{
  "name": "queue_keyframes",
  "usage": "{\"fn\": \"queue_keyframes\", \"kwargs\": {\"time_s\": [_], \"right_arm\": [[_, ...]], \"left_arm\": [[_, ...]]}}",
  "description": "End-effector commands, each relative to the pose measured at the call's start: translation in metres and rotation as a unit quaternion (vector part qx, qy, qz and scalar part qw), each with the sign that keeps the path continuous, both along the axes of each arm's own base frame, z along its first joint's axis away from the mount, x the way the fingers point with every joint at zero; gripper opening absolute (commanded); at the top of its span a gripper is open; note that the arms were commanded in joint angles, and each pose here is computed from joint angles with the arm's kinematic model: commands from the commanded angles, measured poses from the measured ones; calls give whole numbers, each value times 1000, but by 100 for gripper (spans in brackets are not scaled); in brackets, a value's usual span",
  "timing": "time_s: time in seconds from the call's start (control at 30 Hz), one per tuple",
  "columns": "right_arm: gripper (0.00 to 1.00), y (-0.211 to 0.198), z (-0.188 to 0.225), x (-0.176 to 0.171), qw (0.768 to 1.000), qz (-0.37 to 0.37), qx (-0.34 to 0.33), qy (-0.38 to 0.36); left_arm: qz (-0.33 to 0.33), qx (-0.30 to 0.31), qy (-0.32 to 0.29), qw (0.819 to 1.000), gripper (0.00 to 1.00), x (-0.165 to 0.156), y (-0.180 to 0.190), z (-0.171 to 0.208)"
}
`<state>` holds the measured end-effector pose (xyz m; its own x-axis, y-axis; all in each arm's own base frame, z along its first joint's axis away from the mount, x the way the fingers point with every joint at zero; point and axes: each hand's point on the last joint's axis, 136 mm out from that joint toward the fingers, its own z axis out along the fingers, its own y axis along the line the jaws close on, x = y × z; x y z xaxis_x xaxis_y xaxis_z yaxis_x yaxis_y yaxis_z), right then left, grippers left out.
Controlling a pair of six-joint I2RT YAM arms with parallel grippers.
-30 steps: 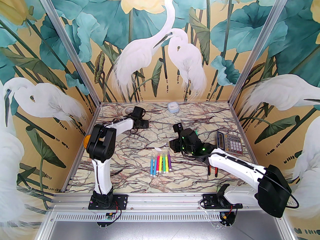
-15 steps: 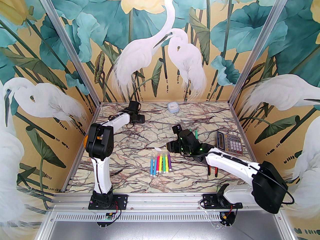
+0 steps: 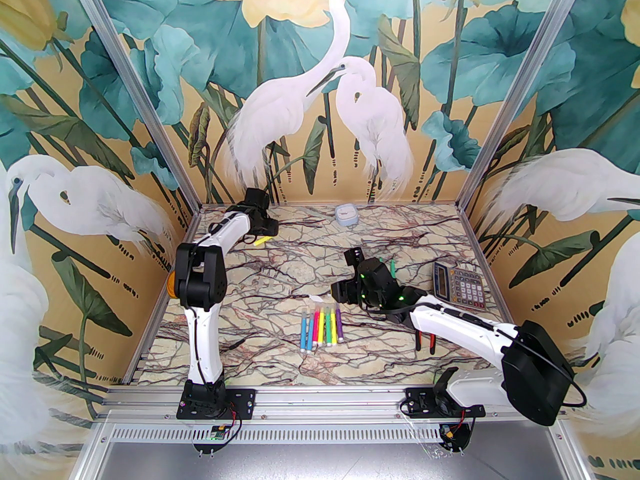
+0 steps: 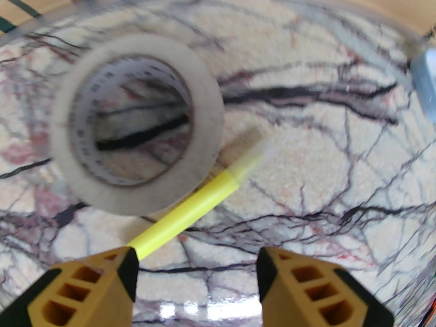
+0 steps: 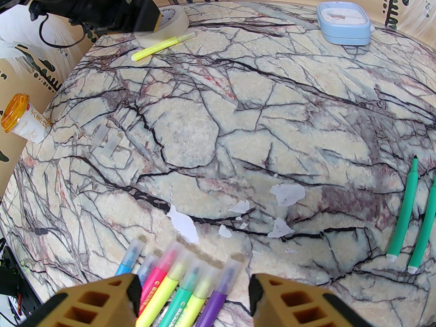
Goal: Open the pen caps
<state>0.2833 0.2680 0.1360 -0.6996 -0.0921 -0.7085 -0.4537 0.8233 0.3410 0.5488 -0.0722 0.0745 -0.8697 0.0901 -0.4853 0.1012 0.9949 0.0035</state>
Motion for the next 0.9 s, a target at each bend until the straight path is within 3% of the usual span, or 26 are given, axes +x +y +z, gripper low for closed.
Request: {"fn": "queue_keyframes", "kwargs": {"time_s": [0.0, 0.43, 0.77, 0.87], "right_arm": [[60, -9, 7, 3, 1000, -18, 4, -16], [60, -8, 14, 5, 1000, -15, 10, -26], [61, -9, 21, 8, 999, -18, 8, -33], [61, -11, 20, 7, 999, -21, 7, -34]], "left_arm": [[-41, -7, 43, 998, 61, -11, -5, -11], [-30, 65, 63, 995, 62, -9, 23, -35], [-56, 58, 92, 993, 60, -18, 18, -51], [-60, 51, 103, 992, 55, -23, 16, -54]]}}
